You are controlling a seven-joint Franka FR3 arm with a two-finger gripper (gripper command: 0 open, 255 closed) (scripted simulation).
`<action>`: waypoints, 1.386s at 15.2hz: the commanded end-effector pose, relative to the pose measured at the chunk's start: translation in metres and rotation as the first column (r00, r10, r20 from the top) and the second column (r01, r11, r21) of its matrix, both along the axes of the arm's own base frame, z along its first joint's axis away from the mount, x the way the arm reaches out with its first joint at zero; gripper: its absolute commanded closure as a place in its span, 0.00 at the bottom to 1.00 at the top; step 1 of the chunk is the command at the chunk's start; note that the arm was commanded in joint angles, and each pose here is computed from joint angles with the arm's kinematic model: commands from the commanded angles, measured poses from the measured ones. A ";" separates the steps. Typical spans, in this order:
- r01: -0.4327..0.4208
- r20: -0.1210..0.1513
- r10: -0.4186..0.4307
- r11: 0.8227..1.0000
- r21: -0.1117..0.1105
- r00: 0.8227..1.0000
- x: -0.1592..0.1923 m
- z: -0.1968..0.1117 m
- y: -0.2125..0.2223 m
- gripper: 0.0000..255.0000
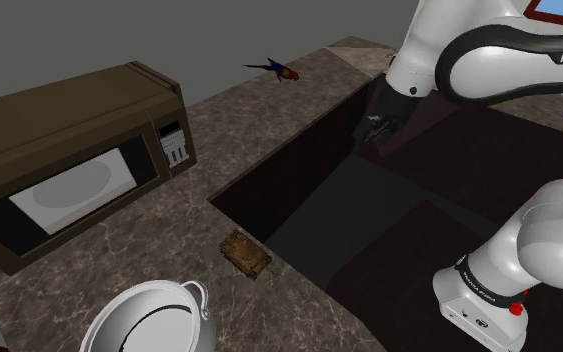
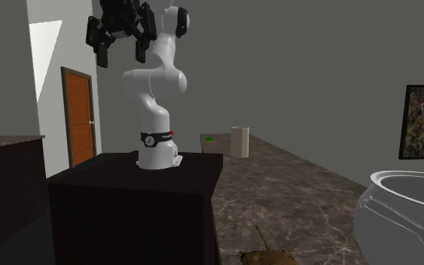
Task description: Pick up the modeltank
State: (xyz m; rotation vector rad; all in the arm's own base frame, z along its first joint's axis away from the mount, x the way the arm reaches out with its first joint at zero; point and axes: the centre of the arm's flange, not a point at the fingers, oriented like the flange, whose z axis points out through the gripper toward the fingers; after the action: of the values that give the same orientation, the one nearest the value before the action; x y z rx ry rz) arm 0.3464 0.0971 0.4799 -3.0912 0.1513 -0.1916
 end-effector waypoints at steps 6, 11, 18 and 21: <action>-0.040 0.010 0.040 0.999 0.013 0.999 0.021 -0.064 0.062 0.00; -0.069 0.016 0.069 0.997 0.022 0.998 0.034 -0.109 0.107 0.00; -0.109 0.025 0.108 0.993 0.034 0.994 0.051 -0.170 0.171 0.00; -0.126 0.029 0.125 0.991 0.039 0.992 0.057 -0.197 0.199 0.00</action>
State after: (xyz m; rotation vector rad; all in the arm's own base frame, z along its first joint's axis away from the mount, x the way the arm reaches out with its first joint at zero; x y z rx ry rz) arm 0.4012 0.2862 0.2921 -3.0461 -0.0312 -0.2195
